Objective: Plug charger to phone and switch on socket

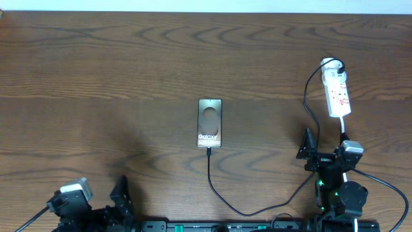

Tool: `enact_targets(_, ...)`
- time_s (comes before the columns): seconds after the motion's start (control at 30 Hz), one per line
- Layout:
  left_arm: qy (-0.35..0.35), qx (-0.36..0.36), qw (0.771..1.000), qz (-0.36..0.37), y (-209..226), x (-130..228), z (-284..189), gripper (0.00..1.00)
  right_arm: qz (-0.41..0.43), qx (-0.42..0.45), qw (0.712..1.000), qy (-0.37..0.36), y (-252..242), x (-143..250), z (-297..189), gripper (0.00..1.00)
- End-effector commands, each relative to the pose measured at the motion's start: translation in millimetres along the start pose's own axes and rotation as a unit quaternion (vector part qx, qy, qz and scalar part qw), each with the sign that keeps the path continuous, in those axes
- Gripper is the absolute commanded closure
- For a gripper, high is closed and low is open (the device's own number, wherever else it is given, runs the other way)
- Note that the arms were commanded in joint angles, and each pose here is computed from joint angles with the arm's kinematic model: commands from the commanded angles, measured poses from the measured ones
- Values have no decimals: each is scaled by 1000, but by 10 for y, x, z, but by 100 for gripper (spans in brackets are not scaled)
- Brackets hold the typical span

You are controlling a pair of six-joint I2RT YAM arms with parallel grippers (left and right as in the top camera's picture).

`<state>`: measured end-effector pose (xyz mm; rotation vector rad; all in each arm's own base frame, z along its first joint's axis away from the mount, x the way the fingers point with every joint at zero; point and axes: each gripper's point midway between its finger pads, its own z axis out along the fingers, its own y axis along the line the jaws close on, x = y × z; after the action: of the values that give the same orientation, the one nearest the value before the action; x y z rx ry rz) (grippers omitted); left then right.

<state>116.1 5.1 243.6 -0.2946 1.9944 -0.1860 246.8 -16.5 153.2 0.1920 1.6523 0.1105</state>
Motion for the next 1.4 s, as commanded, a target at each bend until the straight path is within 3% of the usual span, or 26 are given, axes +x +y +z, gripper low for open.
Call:
enact_targets(0.0,-15,-5,1000,5,15,4,130,4,-5,2,1000,6,-3,30,4,1)
enact_targets(0.23,-62,22,998,-8,-64,-15,452,4,-5,2,1000,5,-3,28,4,1)
enact_targets(0.67,-60,12,998,-15,21,162,882,4,-5,2,1000,5,-3,28,4,1)
enact_targets(1.37,-21,72,997,-13,-117,517,1215,4,-5,2,1000,5,-3,28,4,1)
